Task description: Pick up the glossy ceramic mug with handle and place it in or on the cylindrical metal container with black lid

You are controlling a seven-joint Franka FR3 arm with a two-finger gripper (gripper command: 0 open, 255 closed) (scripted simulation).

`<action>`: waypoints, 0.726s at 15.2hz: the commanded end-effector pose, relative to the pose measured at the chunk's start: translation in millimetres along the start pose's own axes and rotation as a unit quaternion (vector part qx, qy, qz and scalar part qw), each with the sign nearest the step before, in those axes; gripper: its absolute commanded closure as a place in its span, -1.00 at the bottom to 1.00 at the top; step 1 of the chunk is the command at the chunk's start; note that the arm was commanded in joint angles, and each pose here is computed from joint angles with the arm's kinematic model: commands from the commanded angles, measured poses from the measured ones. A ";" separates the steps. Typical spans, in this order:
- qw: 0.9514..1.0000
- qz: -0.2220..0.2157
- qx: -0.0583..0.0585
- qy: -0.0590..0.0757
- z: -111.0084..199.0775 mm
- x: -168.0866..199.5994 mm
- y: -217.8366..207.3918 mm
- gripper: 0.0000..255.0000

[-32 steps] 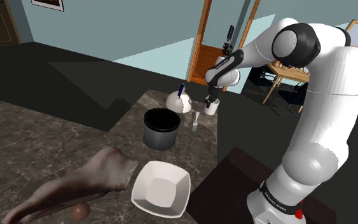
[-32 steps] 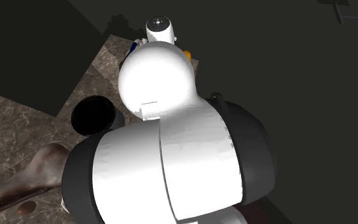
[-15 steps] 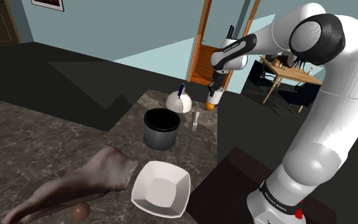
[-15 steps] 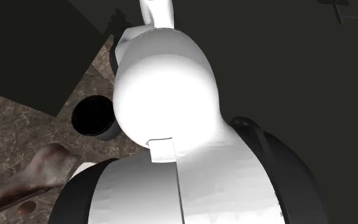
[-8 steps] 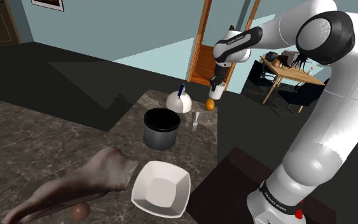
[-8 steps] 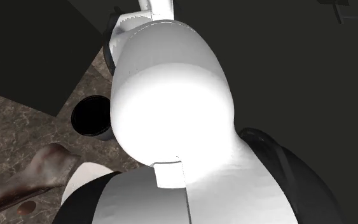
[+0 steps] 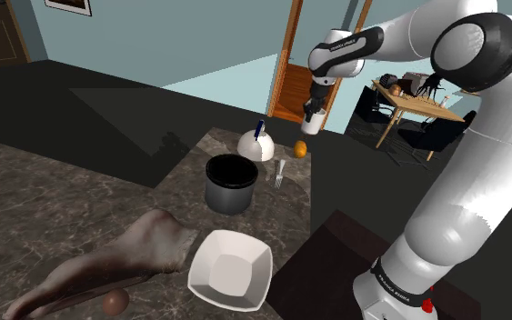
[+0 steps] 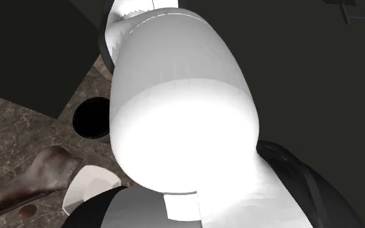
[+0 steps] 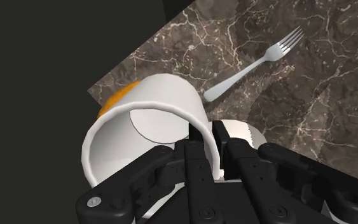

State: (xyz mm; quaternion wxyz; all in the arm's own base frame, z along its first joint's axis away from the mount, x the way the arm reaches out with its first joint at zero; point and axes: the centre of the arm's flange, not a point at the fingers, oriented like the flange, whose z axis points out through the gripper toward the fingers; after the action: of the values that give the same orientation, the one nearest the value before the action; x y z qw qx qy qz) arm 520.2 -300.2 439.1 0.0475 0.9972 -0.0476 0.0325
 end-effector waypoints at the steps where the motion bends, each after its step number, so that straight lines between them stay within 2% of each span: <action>1: 1.000 0.000 0.000 0.000 -11.5 0.7 0.1 1.00; 11: 1.000 0.000 0.000 0.000 -30.8 5.2 -130.4 1.00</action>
State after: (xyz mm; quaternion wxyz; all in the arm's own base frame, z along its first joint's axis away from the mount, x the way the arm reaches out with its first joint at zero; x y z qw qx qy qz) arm 535.0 -182.8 459.0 0.0474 0.9973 -0.0469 0.0322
